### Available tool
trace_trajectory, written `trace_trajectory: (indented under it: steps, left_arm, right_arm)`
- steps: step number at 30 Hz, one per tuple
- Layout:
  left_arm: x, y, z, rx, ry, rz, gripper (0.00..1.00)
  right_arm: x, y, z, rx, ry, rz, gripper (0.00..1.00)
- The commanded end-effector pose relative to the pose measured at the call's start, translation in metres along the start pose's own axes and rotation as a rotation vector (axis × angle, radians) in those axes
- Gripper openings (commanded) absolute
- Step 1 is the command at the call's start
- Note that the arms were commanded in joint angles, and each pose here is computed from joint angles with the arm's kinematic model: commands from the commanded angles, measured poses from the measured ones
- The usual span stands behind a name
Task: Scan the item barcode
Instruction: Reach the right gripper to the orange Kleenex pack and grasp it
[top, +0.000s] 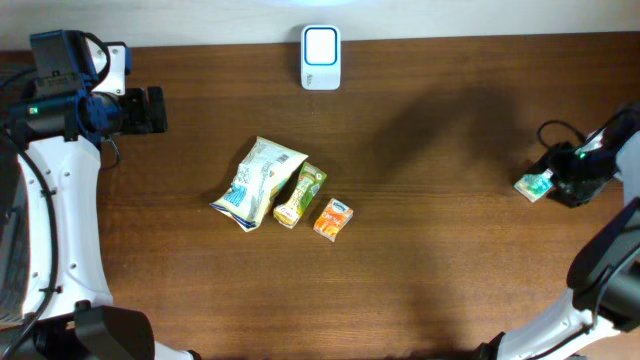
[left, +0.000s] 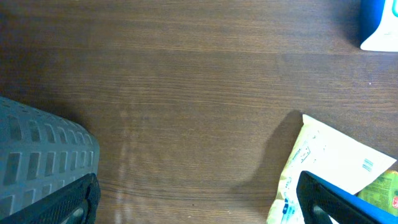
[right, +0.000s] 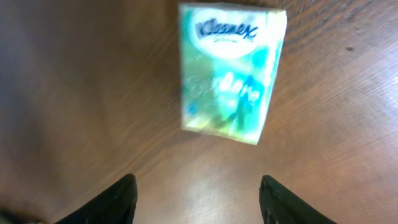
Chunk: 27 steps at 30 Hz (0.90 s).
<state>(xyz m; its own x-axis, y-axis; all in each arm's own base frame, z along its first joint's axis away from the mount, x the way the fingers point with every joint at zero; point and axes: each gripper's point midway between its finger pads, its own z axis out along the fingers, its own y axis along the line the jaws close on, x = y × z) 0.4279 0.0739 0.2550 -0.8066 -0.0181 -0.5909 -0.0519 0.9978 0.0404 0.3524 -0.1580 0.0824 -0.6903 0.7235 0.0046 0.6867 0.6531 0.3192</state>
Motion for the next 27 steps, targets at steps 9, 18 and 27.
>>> trace_trajectory:
  steps: [9, 18, 27]
  left_arm:
    - [0.0, 0.0, 0.003, 0.008, 0.002, 0.012, 0.99]
    - [0.0, 0.0, 0.003, 0.008, 0.002, 0.012, 0.99]
    - [0.0, 0.0, 0.003, 0.008, 0.002, 0.012, 0.99]
  right_arm:
    - [0.133, 0.151, 0.006, -0.119, 0.196, -0.474, 0.61]
    - [0.32, 0.232, 0.098, -0.144, 0.325, -0.74, 0.6]
    - [0.39, 0.238, 0.121, -0.174, 0.346, -0.847, 0.55]
